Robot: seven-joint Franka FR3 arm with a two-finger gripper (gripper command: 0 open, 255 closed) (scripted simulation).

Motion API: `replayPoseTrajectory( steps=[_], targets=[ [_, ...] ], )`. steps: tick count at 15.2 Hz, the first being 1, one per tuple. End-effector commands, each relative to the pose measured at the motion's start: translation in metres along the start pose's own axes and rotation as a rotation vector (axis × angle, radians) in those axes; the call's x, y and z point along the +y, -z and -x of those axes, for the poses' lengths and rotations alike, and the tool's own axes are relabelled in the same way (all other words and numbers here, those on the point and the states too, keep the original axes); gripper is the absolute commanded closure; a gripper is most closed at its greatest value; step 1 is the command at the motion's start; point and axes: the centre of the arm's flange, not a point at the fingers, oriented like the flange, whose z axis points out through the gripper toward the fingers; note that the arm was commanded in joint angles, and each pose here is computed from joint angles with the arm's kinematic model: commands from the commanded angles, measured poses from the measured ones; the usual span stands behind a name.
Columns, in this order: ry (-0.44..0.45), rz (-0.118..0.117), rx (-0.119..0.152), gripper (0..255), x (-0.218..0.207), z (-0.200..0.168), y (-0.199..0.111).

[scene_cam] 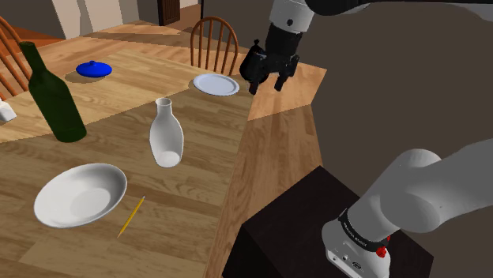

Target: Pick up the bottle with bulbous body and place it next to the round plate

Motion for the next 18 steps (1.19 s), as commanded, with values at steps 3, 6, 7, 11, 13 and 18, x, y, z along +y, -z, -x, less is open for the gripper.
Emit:
replayPoseTrajectory(
  steps=[3,6,7,11,13,18],
  targets=[
    [0.008,0.0,0.013,0,-0.04,-0.027,-0.018],
    [0.013,0.001,0.023,0,-0.072,-0.045,-0.031],
    [0.015,0.001,0.026,0,-0.082,-0.051,-0.036],
    [0.023,0.002,0.038,0,-0.125,-0.076,-0.053],
    [0.027,0.003,0.044,0,-0.146,-0.088,-0.062],
    [0.036,0.005,0.059,0,-0.199,-0.119,-0.084]
  ],
)
